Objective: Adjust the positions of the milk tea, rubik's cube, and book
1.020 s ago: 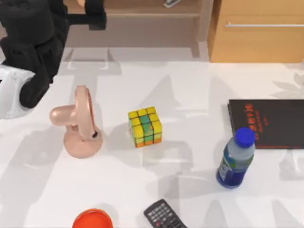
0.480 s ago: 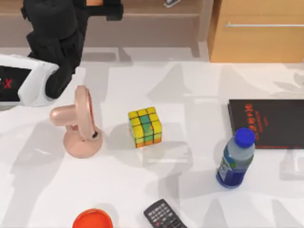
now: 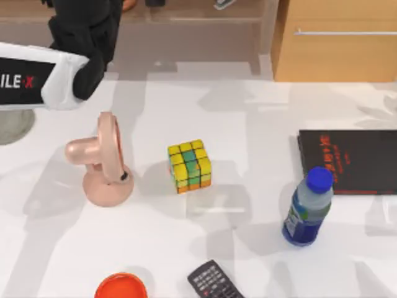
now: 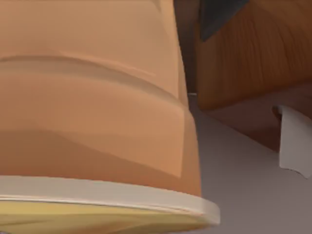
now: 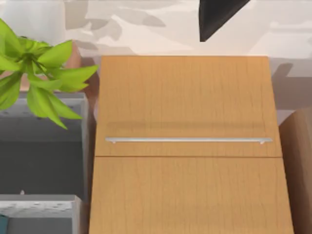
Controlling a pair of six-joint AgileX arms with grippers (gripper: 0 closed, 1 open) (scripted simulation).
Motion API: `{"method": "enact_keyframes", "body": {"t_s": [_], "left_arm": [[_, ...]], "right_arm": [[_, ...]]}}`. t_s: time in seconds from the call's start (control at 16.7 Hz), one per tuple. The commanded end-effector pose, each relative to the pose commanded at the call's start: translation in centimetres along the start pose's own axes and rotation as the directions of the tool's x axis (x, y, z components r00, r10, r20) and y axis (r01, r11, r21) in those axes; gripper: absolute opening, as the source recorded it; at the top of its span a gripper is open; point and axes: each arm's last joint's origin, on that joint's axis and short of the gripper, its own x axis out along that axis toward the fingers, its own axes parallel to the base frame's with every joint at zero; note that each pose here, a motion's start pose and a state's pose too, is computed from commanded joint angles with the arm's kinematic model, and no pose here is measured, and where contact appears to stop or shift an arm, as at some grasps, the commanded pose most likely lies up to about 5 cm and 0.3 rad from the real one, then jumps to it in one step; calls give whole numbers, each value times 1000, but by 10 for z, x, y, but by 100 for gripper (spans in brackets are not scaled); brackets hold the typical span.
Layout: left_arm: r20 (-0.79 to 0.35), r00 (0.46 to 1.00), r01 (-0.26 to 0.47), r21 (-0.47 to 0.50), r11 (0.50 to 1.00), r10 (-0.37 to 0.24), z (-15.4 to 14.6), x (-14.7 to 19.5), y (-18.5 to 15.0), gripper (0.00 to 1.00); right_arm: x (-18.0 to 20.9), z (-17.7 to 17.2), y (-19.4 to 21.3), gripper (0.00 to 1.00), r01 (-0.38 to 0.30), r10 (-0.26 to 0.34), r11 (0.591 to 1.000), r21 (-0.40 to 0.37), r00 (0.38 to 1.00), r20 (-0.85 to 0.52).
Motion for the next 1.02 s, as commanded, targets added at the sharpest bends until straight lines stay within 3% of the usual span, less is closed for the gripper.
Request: {"method": "enact_keyframes", "body": {"t_s": [0.24,0.54,1.02], "left_arm": [[1,1000,0,0,1000,0,0,32,1,100],[0,1000,0,0,1000,0,-1,38,2,100],[0,1000,0,0,1000,0,-1,38,2,40]], "right_arm": [[0,0,0,100,0,0,1000,0,1000,0],[0,0,0,100,0,0,1000,0,1000,0],[0,0,0,100,0,0,1000,0,1000,0]]}}
